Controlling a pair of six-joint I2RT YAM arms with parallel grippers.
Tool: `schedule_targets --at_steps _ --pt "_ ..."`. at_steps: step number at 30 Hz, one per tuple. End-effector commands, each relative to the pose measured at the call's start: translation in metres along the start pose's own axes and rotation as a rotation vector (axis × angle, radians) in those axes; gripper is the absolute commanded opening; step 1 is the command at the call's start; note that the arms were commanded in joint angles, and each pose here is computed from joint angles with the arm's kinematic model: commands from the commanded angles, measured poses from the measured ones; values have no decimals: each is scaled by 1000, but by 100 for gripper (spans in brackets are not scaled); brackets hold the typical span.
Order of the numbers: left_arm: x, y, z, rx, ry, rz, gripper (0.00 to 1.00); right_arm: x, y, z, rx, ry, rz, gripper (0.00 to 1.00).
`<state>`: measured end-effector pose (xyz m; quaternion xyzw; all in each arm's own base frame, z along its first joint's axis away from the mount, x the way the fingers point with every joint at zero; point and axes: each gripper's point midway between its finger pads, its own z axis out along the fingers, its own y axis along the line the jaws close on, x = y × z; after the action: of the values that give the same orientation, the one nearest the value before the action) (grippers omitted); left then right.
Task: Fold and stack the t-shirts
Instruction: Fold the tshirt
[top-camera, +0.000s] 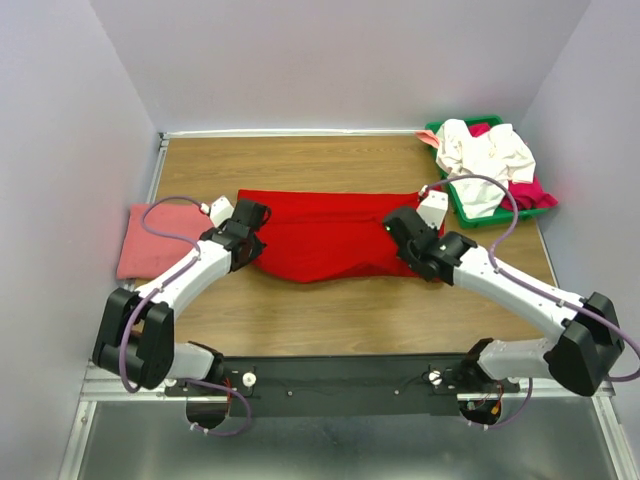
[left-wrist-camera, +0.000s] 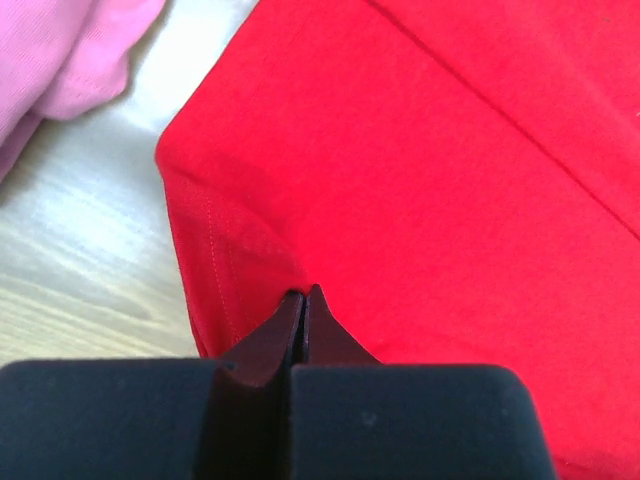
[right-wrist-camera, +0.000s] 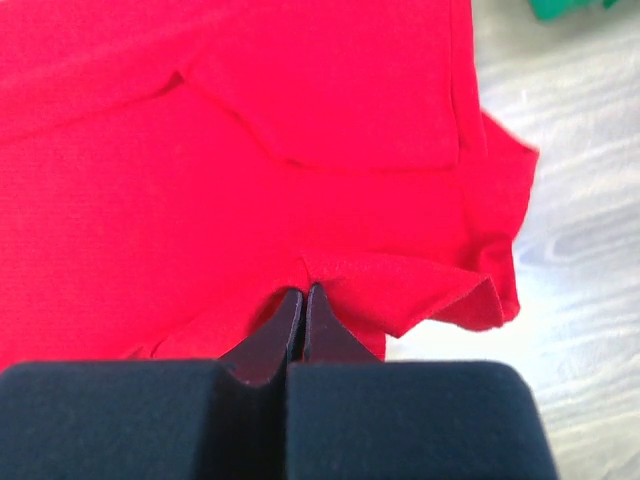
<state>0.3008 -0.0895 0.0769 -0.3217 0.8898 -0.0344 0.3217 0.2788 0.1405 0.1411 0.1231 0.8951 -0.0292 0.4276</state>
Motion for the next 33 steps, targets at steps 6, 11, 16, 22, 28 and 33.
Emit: schedule_targets --at_steps 6,11,16,22,28,33 --pt "-28 -8 10 -80 -66 5 0 -34 20 27 -20 -14 -16 0" --pt "-42 -11 17 -87 -78 6 0 -40 25 39 -9 -4 -37 0" --pt "-44 -20 29 -96 -62 28 0 -50 24 46 14 -18 -34 0" --pt "-59 -32 35 -92 -82 14 0 -65 21 54 38 -30 -38 0" --pt "-69 -40 41 -85 -89 15 0 -76 20 63 48 -30 -51 0" --pt "-67 -44 53 -96 -76 35 0 -75 25 75 52 -15 -80 0"
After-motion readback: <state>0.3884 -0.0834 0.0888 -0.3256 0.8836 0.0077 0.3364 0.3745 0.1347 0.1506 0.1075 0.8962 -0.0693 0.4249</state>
